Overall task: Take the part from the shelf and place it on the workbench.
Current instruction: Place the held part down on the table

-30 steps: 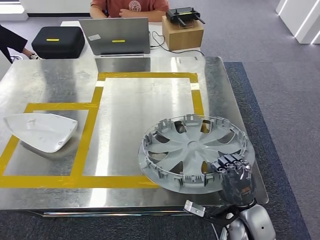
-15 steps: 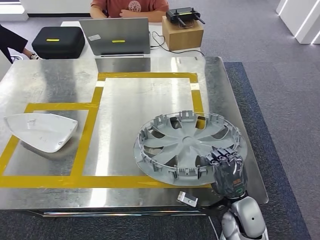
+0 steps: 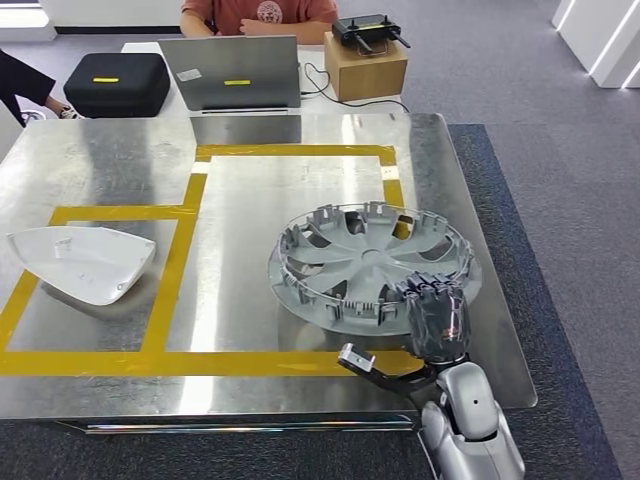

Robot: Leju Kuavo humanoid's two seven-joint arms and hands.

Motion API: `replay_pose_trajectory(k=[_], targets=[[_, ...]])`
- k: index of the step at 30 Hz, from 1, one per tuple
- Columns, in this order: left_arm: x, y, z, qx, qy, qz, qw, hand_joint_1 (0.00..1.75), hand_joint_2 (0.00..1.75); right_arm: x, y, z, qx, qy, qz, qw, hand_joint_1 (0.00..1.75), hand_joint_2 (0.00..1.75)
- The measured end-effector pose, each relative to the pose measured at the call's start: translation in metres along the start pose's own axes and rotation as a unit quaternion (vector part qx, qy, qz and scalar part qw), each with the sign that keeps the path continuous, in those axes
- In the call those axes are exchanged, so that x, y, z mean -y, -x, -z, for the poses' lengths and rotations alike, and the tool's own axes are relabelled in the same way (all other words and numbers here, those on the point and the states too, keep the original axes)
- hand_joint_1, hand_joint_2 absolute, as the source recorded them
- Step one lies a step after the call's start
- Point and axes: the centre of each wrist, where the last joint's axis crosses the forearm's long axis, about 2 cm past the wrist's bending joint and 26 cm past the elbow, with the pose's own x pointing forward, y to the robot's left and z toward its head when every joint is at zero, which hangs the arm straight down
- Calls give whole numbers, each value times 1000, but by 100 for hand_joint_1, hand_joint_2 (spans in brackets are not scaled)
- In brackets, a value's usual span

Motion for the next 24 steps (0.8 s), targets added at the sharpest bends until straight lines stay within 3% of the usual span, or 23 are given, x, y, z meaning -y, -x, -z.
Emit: replay_pose_trajectory(k=[24], targets=[[-1, -1, 0, -3, 1, 9, 1000, 0, 0, -14, -7, 2, 13, -22, 19, 999, 175, 175]])
